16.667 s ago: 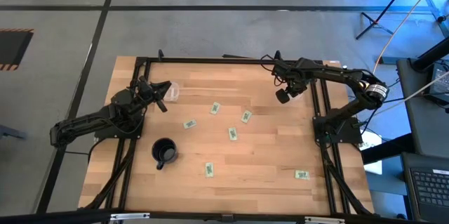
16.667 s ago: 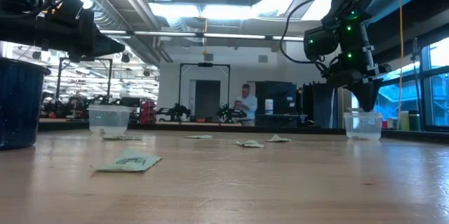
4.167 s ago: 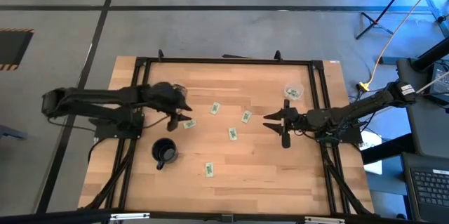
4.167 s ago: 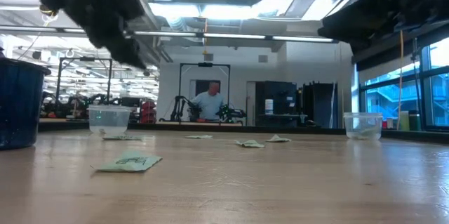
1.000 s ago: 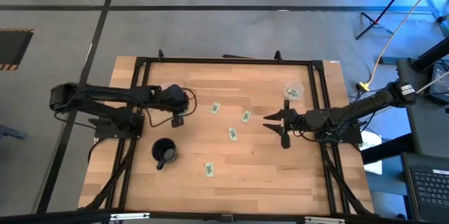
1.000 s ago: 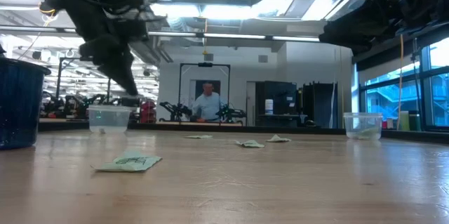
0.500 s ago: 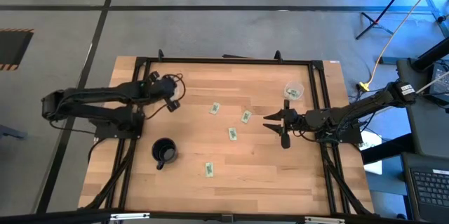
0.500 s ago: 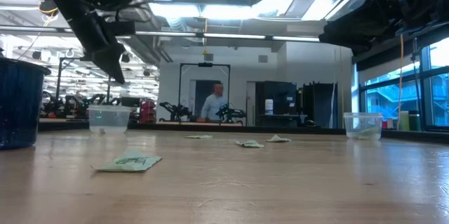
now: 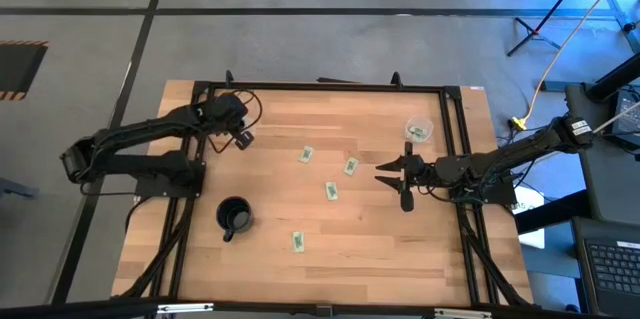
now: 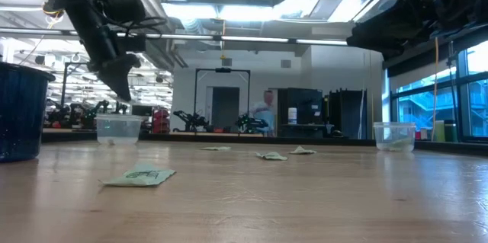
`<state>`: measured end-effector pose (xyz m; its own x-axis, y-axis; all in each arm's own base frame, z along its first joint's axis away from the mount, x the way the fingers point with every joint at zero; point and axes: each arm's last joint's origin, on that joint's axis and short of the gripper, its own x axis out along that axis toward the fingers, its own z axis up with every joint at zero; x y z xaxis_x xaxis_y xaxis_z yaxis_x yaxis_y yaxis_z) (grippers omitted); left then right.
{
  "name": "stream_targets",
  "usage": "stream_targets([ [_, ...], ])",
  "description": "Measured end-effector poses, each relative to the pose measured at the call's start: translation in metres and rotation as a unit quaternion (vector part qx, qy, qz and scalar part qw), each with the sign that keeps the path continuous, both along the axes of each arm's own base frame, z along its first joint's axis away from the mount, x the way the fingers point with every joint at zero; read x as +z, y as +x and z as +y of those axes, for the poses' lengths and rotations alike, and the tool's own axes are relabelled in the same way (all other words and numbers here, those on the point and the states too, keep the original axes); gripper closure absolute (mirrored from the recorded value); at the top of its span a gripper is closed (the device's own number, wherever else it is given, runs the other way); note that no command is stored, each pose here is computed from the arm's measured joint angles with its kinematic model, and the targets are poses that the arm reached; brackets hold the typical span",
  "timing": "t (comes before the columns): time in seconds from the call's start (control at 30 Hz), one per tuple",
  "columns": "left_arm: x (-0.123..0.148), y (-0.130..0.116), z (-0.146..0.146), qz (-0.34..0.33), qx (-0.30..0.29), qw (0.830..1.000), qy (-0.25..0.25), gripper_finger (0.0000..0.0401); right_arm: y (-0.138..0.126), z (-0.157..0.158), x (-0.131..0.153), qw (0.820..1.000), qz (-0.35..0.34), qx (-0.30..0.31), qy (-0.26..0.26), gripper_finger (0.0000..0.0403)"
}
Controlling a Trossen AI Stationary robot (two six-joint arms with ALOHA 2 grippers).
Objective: Pick and place Stevia / Truvia into bins
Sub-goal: Put the stevia packet into the left transparent container
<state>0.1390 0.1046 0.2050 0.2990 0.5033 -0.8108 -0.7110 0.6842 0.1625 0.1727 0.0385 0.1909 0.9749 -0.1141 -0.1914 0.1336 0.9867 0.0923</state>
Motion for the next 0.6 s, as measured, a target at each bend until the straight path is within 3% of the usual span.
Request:
stream_targets([
  [0.33, -0.019, 0.005, 0.014, 0.052, 0.006, 0.998, -0.029, 0.0394, 0.0, 0.0, 0.0, 1.0, 0.0, 0.0, 0.001, 0.0264],
  [0.6, -0.03, 0.014, 0.023, 0.054, 0.01, 0.998, -0.029, 0.0396, 0.0, 0.0, 0.0, 1.0, 0.0, 0.0, 0.002, 0.0264],
])
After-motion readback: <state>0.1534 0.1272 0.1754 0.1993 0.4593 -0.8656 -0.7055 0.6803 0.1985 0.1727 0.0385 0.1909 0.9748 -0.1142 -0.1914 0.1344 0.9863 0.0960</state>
